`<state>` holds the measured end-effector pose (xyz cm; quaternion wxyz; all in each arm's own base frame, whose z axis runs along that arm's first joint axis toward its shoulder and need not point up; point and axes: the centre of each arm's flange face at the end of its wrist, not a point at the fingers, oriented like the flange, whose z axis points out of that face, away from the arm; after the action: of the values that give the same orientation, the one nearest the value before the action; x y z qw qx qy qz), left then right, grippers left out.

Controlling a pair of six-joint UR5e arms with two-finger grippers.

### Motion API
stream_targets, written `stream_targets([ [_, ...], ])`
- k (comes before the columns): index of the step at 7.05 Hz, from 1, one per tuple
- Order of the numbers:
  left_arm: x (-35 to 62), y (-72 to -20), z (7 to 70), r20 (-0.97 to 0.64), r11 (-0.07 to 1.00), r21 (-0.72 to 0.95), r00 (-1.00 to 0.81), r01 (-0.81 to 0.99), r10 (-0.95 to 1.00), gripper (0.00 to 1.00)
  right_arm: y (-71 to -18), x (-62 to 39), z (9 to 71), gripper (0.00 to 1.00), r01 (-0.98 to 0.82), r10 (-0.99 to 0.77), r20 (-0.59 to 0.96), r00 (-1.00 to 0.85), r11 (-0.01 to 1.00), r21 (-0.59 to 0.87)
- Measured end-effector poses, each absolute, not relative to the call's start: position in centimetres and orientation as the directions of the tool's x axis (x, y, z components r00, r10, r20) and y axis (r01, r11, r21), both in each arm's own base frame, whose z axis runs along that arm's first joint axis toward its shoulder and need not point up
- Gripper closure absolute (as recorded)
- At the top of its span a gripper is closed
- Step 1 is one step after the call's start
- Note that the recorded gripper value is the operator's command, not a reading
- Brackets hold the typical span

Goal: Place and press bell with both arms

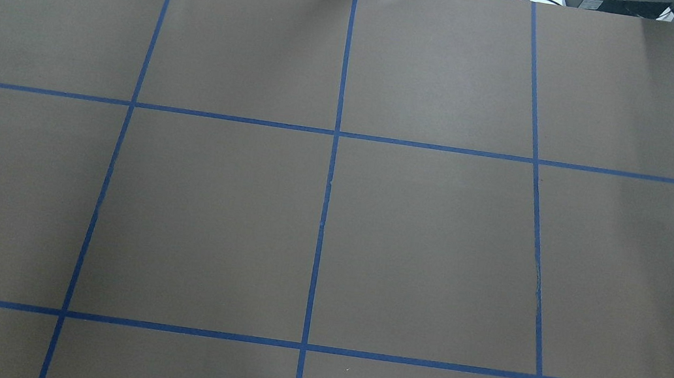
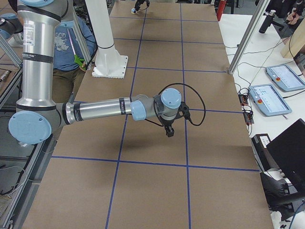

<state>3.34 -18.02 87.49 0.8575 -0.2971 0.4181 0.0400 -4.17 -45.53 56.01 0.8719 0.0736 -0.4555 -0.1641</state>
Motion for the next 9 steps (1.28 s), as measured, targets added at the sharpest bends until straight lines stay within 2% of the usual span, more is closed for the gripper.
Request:
stream_targets([
  [4, 4.7, -20.5, 78.6, -0.76, 0.858, -0.444, 0.615, -0.258, -0.208, 0.54, -45.2, -4.2, 56.3, 0.0, 0.22, -0.351, 0.775, 0.525, 0.936, 0.275],
  [7, 8.7, -28.9, 71.3, -0.785, 0.894, -0.385, 0.591, -0.227, -0.188, 0.53, -45.5, -4.2, 56.1, 0.0, 0.223, -0.364, 0.765, 0.531, 0.931, 0.289],
  [9, 12.5, -36.9, 64.5, -0.8, 0.909, -0.349, 0.578, -0.228, -0.162, 0.53, -45.8, -4.2, 56.1, 0.0, 0.226, -0.371, 0.75, 0.547, 0.929, 0.294],
])
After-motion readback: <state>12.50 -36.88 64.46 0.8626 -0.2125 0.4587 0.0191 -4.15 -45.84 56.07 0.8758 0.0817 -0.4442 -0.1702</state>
